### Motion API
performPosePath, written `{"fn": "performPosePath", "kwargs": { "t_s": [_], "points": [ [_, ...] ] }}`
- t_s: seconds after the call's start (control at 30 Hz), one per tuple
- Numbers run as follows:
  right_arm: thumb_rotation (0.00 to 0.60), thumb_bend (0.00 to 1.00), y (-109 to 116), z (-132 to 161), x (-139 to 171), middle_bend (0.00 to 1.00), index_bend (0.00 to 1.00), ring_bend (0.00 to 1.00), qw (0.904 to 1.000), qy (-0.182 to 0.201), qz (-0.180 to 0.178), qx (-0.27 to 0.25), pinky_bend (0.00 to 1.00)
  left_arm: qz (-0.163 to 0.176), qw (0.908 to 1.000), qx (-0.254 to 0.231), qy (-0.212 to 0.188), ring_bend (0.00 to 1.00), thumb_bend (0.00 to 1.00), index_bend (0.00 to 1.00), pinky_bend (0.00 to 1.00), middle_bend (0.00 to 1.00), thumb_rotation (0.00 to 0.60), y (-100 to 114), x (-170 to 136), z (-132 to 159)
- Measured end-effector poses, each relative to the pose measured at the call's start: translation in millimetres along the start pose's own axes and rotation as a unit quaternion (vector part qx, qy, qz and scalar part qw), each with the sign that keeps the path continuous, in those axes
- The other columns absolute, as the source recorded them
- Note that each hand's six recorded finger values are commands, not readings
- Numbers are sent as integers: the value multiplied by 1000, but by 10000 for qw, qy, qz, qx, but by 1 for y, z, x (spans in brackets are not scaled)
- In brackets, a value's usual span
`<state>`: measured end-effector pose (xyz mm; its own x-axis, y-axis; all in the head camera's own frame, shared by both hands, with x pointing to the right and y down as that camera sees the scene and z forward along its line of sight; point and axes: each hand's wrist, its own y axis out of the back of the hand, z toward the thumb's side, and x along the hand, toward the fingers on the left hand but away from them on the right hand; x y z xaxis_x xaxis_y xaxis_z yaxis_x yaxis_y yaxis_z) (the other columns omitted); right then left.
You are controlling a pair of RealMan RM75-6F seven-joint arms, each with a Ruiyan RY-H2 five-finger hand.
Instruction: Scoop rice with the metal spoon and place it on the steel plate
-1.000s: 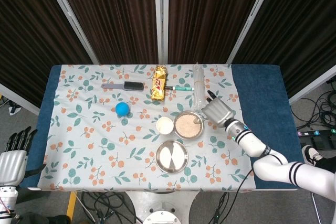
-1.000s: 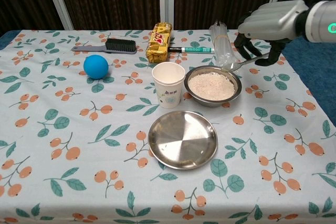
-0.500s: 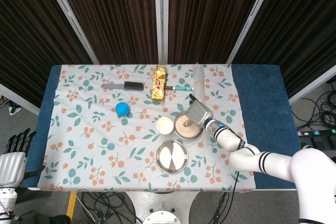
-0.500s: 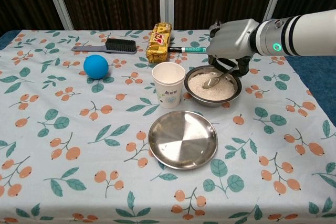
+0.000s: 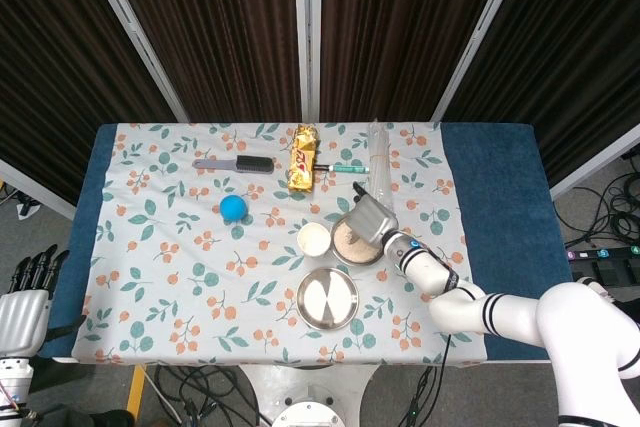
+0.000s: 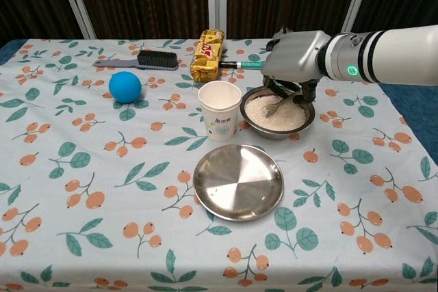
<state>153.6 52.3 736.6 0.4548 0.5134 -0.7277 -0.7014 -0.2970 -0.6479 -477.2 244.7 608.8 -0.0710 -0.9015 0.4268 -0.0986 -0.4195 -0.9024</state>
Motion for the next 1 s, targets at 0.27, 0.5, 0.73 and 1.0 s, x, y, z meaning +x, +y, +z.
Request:
{"fn": "performPosePath", "kwargs": {
  "t_s": [0.27, 0.5, 0.73, 1.0],
  "points": [
    [600, 327, -3, -24, 20, 582, 580, 237, 9989, -243, -227, -336, 0, 55, 10000, 49, -13, 25, 31, 76, 31, 44, 600, 5, 2, 2],
    [600, 327, 1, -42, 42, 582, 579, 237, 9972, -384, -482, -430, 0, 94, 9999, 94, -40, 25, 30, 76, 31, 44, 600, 9, 3, 5],
    [600, 327, 26, -43, 53, 582, 579, 243, 9934, -339, -876, -652, 0, 89, 9999, 81, -38, 25, 30, 76, 31, 44, 600, 10, 5, 5],
    [600, 327, 57, -17, 37, 582, 580, 243, 9922, 29, -1101, -583, 0, 101, 9999, 58, -8, 26, 31, 76, 31, 44, 600, 10, 5, 4]
  ]
}}
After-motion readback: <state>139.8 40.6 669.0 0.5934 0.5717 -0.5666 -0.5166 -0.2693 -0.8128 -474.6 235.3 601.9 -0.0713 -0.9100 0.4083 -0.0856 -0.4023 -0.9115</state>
